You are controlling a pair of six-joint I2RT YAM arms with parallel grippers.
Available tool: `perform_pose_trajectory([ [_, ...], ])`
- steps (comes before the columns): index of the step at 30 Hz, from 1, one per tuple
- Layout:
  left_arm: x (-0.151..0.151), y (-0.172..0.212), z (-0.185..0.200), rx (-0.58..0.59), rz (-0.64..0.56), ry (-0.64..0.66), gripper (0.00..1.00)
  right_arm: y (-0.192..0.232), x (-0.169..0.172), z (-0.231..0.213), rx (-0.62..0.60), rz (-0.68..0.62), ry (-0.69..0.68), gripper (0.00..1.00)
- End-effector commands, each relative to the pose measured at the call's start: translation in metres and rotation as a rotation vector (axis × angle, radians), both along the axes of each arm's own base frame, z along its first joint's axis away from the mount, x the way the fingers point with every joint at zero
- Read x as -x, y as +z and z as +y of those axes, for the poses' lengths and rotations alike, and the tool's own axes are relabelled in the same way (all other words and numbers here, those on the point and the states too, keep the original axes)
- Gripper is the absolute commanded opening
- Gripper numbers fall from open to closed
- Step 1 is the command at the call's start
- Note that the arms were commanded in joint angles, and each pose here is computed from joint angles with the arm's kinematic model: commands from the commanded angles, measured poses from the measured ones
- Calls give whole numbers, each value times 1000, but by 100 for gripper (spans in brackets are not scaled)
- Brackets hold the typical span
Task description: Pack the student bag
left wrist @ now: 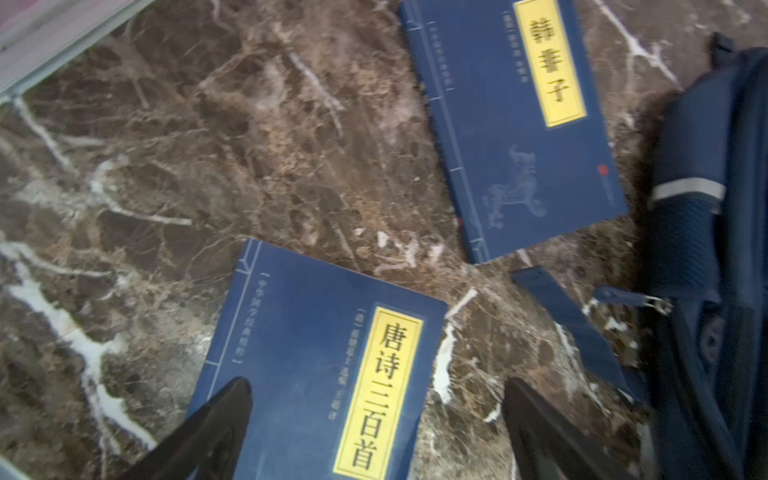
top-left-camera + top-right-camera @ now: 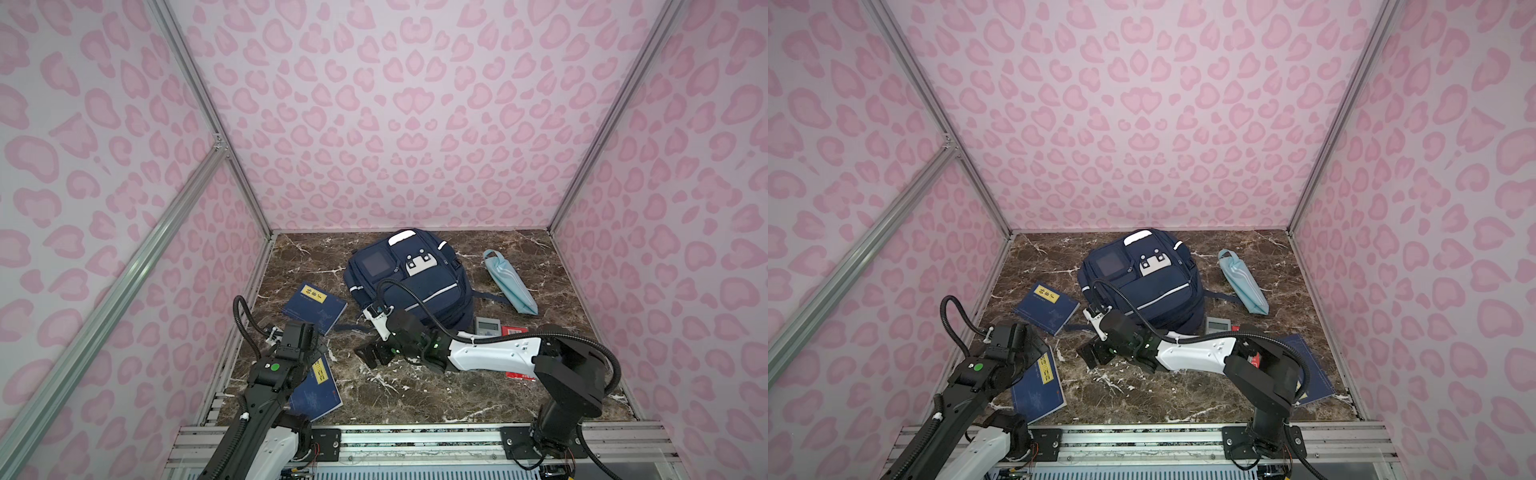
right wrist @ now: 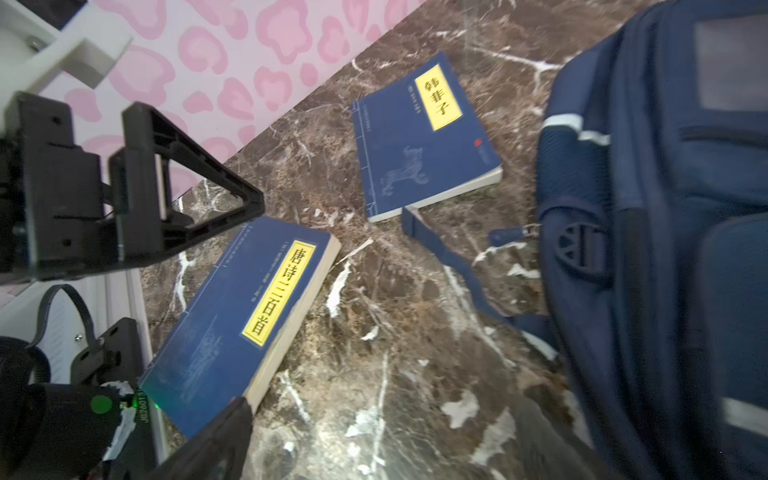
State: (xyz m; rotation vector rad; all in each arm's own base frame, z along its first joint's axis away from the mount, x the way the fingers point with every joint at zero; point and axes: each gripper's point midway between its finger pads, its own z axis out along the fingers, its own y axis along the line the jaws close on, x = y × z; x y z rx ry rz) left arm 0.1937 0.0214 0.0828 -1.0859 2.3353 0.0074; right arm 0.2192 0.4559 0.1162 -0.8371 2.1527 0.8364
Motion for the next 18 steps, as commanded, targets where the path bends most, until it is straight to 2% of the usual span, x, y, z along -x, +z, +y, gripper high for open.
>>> perform_pose_trajectory([
  [1, 9, -20, 8, 15, 46, 73, 97, -8, 8, 14, -21, 92, -32, 100],
  [2, 13, -28, 9, 20, 67, 88, 97, -11, 9, 18, -23, 118, -28, 100],
  [3, 15, -36, 8, 42, 88, 95, 97, -15, 12, 23, -26, 145, -15, 94],
  [4, 16, -43, 7, 64, 98, 98, 97, -17, 14, 28, -24, 173, -3, 92],
  [10, 19, -70, 6, 132, 108, 145, 96, -37, 30, 53, -3, 257, 81, 86],
  [14, 16, -81, -7, 206, 82, 121, 91, -53, 34, 65, 11, 311, 106, 84],
  [18, 9, -80, -24, 305, 30, 89, 87, -75, 36, 72, 45, 385, 101, 79],
])
